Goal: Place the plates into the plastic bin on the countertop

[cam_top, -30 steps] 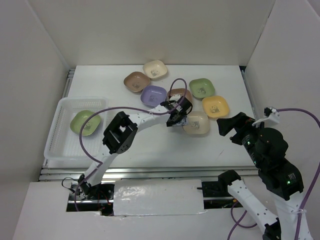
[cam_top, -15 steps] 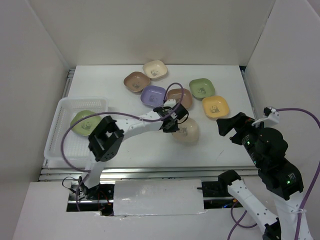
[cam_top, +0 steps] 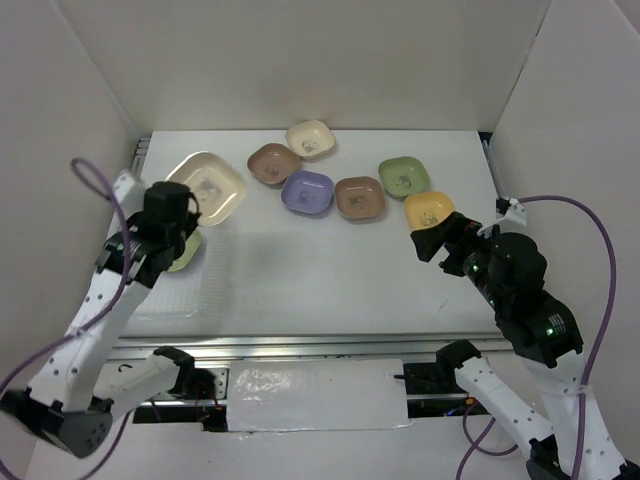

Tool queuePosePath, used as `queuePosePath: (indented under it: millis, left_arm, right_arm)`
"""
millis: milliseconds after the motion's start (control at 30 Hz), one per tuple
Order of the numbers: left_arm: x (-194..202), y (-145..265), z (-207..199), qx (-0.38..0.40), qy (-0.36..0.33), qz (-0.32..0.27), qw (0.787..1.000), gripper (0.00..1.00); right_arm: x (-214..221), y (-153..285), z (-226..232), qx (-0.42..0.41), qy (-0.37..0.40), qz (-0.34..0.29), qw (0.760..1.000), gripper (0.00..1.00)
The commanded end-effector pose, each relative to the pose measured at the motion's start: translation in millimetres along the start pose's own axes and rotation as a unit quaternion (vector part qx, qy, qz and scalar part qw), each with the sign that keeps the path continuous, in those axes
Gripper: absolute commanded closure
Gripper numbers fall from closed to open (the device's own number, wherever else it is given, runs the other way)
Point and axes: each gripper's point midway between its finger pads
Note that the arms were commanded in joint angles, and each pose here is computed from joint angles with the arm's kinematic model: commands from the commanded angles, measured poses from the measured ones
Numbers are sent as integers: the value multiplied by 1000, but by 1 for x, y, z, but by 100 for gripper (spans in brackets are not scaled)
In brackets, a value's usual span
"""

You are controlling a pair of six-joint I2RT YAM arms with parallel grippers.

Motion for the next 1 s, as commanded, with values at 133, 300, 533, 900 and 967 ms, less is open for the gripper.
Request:
queuePosePath:
  millis: [133,300,533,900,967]
  left_arm:
    - [-12,-35,142,-193,162,-32,967,100]
    - [-11,-89,161,-174,166,11,971,100]
    - [40,-129,179,-185,146,113,965,100]
    - [19,-101,170,-174,123,70,974,1]
    - [-3,-87,144,-147,104,39,983,1]
  right_arm:
    - [0,-14,15,-31,-7,4,999,0]
    - [3,-11,13,-30,1,7,1000,0]
    - [2,-13,13,-32,0,5,999,0]
    - [-1,-12,20,-40,2,6,999,0]
    - [0,-14,19,-39,1,7,999,0]
Point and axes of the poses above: each gripper's point midway between its finger pads, its own y axis back along the fingers, its own z axis along the line the jaws close on, x = y × z, and after that the axes turned 15 degrees about -y, right-handed
